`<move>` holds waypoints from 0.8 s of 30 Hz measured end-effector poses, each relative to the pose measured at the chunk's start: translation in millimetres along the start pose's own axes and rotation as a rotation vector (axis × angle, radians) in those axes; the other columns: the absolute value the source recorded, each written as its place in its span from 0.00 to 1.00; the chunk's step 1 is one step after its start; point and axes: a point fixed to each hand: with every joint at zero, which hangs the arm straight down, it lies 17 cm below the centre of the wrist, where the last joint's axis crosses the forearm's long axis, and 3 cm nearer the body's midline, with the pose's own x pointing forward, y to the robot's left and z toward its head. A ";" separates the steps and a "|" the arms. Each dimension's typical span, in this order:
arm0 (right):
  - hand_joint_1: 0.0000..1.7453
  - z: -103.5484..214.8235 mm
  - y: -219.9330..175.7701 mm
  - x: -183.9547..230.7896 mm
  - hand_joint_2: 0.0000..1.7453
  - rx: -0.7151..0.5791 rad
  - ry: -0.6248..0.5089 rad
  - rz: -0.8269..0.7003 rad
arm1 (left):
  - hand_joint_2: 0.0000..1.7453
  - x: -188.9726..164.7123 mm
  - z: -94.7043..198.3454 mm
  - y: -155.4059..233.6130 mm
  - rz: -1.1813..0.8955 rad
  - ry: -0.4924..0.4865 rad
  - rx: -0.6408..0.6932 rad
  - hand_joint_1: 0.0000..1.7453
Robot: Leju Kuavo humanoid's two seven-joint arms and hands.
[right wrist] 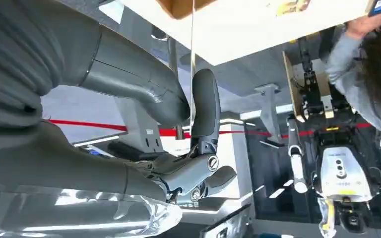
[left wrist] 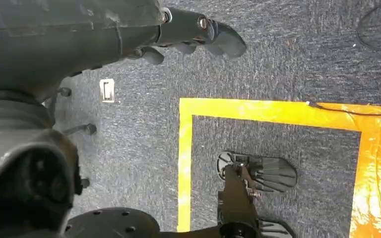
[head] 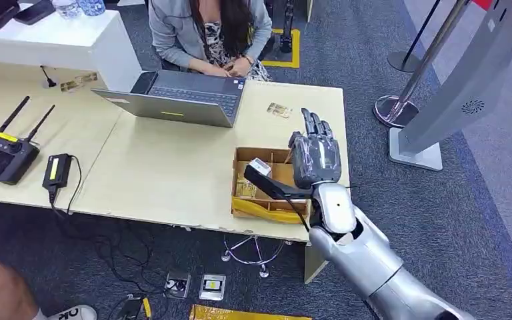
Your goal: Pass the card to the sensor for recognition and then transmit it.
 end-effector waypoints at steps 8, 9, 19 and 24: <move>1.00 -21.0 -21.9 6.4 1.00 -0.036 -0.024 -0.040 | 0.00 4.5 0.7 -2.4 -0.004 0.004 -0.005 0.00; 1.00 -24.7 -25.8 8.3 1.00 -0.053 -0.030 -0.019 | 0.00 5.7 1.0 -3.5 -0.003 0.003 -0.005 0.00; 1.00 -41.3 -23.8 13.0 1.00 -0.046 -0.030 0.013 | 0.00 11.4 1.5 -5.1 -0.001 -0.005 -0.006 0.00; 1.00 -42.2 -19.1 13.3 1.00 -0.037 -0.026 0.023 | 0.00 11.7 1.7 -6.0 -0.002 -0.006 -0.012 0.00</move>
